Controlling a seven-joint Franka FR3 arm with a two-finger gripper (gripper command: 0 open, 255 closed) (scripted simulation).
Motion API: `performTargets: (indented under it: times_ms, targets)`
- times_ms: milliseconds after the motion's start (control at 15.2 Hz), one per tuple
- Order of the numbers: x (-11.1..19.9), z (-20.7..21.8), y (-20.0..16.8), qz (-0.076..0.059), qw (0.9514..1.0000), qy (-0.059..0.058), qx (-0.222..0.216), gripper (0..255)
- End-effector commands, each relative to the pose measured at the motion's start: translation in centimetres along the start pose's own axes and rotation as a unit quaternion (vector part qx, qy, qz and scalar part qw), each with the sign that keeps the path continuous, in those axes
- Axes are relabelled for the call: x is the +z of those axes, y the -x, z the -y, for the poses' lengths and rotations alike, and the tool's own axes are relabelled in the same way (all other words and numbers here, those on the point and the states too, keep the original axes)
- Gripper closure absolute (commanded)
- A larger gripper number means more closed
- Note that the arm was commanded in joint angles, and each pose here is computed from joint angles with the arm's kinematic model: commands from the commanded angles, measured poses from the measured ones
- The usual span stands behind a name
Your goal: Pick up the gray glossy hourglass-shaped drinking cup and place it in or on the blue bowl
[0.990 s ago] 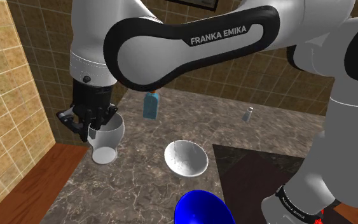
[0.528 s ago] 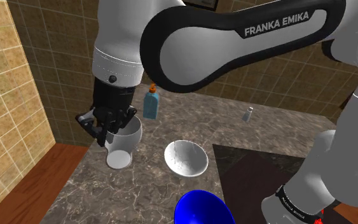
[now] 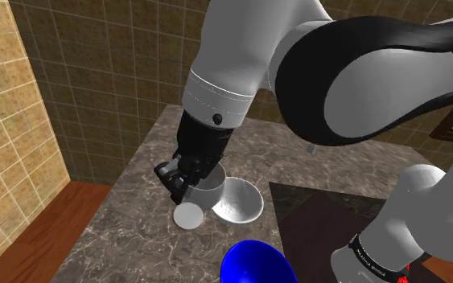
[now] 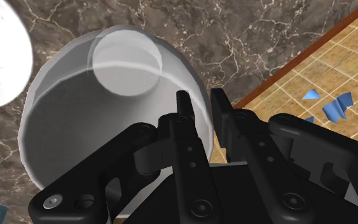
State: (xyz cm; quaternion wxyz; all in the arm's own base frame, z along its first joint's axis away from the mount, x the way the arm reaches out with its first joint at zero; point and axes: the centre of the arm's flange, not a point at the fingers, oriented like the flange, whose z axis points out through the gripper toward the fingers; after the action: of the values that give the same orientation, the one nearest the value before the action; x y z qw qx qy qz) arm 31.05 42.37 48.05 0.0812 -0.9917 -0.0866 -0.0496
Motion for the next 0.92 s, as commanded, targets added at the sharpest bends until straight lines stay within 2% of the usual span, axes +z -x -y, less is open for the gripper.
performTargets:
  times_ms: [0, 792, 858]
  targets:
    - [-0.8, -0.6, 2.7, 0.000, 1.0000, -0.001, 0.001, 255]
    - [-5.5, -4.8, 17.8, 0.000, 1.0000, -0.001, 0.001, 255]
    - [-5.0, -4.8, 17.9, 0.000, 1.0000, -0.001, 0.001, 255]
